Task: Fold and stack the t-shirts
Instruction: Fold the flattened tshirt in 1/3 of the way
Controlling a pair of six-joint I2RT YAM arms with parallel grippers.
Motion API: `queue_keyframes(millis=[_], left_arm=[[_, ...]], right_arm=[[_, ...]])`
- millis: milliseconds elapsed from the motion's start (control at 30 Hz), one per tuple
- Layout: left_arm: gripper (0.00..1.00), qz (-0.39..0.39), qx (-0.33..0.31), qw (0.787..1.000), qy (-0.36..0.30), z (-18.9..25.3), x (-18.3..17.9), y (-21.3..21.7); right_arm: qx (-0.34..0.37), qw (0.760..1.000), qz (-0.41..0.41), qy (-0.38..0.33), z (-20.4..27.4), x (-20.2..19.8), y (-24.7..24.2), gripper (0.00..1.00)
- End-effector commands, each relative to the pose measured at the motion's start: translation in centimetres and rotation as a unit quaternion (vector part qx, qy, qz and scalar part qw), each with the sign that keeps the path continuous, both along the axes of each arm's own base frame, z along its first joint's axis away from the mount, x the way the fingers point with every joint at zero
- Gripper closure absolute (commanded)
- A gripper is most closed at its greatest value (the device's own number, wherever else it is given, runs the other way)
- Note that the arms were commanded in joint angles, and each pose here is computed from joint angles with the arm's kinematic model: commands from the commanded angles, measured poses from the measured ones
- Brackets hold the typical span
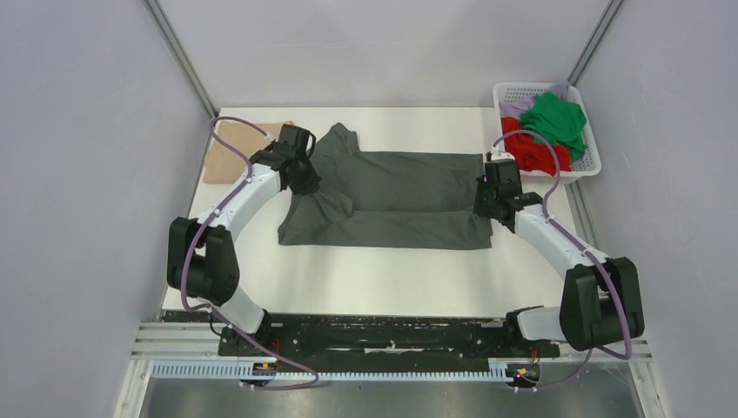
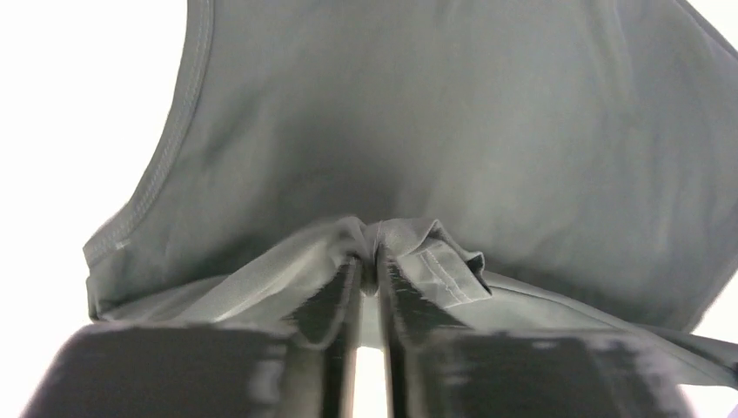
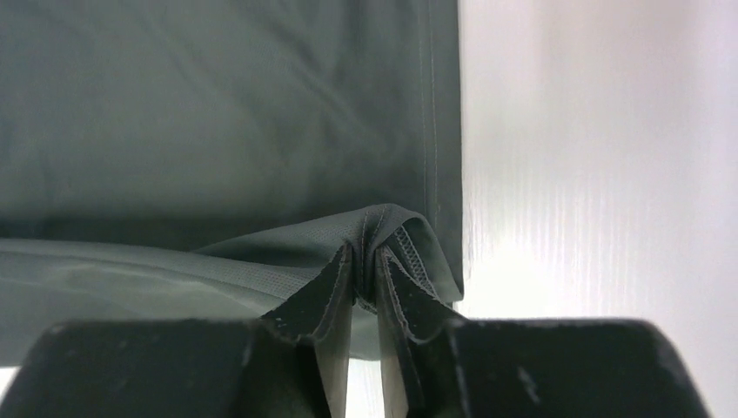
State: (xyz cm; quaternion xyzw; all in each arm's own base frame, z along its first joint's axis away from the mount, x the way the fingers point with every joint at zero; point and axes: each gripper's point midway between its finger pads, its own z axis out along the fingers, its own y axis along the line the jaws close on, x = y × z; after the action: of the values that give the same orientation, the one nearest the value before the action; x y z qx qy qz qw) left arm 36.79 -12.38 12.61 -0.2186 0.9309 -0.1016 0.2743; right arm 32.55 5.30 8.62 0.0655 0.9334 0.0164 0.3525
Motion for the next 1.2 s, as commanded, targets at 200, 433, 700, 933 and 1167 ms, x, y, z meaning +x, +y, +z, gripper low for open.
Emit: queue_keyframes(millis=[200,433,700,933,1167], left_arm=[[0.0,0.014,0.068,0.998,0.003,0.7,5.6,3.0],[0.0,-0.035,-0.011,0.999,-0.017,2.3,3.5,-0.1],[0.0,-0.073,-0.071,0.994,0.027,-2.7,-0.5,-3.2],[0.0,-0.055,-0.042,0.993,0.091,-7.8,-2.4,-1.9],[0.0,-0.039,-0.016,0.991,0.128,-10.8,-6.3,-0.1]], right_arm=[[-0.058,0.998,-0.011,-0.038,3.5,6.6,-2.6,0.02],[0.028,0.994,0.069,-0.079,4.3,4.7,1.2,0.02],[0.131,0.978,0.153,-0.052,-0.5,0.2,6.1,0.02],[0.099,0.984,0.15,-0.001,-4.2,-0.6,6.2,0.02],[0.077,0.99,0.117,0.035,-7.3,-3.7,4.4,0.02]])
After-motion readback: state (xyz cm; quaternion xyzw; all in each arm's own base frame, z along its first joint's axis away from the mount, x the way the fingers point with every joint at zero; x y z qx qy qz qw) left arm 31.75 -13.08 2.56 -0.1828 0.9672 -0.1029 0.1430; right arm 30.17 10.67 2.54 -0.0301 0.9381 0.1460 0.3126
